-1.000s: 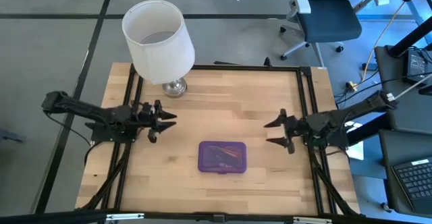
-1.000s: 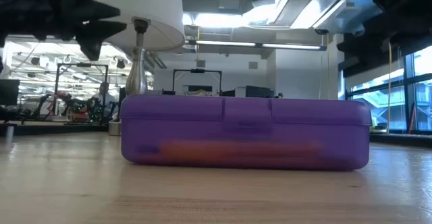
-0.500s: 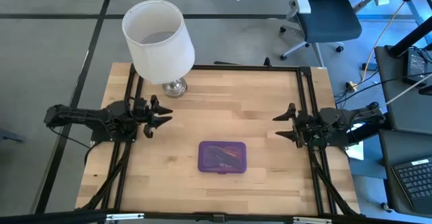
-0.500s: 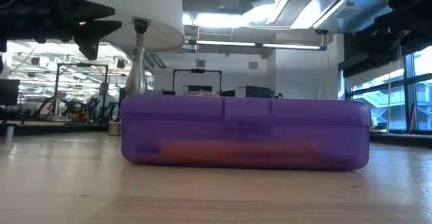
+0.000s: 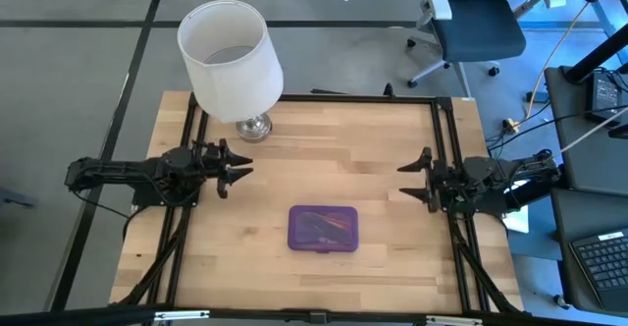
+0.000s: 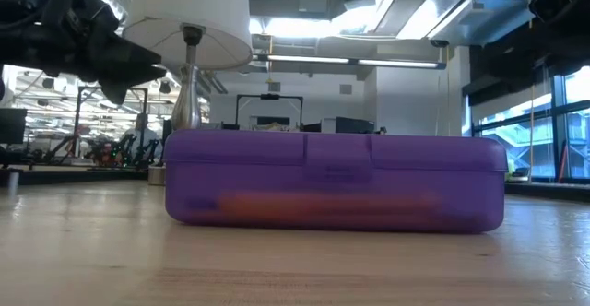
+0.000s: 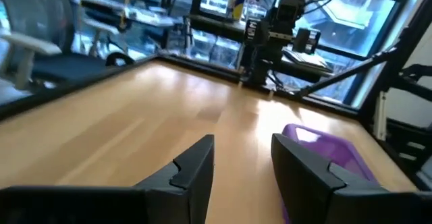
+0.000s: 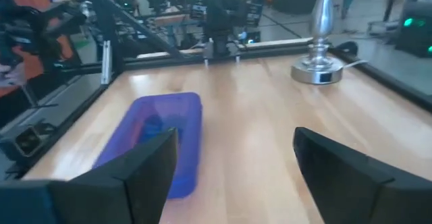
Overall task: Pick & place school supplies into a supply box
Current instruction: Return to Home Position
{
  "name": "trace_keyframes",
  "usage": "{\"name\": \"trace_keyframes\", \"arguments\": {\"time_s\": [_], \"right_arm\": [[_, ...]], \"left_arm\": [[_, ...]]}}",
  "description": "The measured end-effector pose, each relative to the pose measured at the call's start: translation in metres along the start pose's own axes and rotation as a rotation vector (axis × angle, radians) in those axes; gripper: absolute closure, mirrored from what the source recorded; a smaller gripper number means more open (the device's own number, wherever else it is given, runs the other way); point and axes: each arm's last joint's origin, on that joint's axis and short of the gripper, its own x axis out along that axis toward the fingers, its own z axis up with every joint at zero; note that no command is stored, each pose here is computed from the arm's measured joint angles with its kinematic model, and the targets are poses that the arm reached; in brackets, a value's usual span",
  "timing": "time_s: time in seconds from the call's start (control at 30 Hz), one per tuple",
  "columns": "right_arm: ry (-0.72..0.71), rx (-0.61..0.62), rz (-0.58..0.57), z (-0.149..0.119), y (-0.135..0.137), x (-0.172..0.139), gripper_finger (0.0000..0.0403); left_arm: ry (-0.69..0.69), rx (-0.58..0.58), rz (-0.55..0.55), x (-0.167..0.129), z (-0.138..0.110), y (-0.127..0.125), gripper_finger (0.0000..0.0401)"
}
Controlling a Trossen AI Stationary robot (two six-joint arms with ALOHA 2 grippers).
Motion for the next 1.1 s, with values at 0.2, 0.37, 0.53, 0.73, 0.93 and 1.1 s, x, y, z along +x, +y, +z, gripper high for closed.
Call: {"name": "trace_keyframes", "arguments": {"time_s": [0.2,0.37,0.53,0.73,0.93,1.1], "right_arm": [[0.011,-0.069,-0.083,-0.002,-0.003,0.000,0.0106],[-0.009,-0.073,-0.156,-0.001,-0.005,0.000,0.0106],[-0.055,-0.158,-0.096,-0.009,-0.002,0.007,0.0106],[-0.143,-0.203,0.041,-0.004,0.002,0.007,0.0106],[-0.116,-0.170,0.046,-0.006,0.002,0.008,0.0106],[-0.118,-0.109,0.051,-0.006,0.002,0.008,0.0106]], "left_arm": [[-0.014,0.032,0.019,0.000,0.001,0.000,0.0260],[-0.014,0.032,0.019,0.000,0.001,0.000,0.0260],[-0.014,0.032,0.019,0.000,0.001,0.000,0.0260],[-0.013,0.032,0.019,0.000,0.001,0.000,0.0260],[-0.013,0.032,0.020,0.000,0.001,0.000,0.0260],[-0.013,0.032,0.019,0.000,0.001,0.000,0.0260]]}}
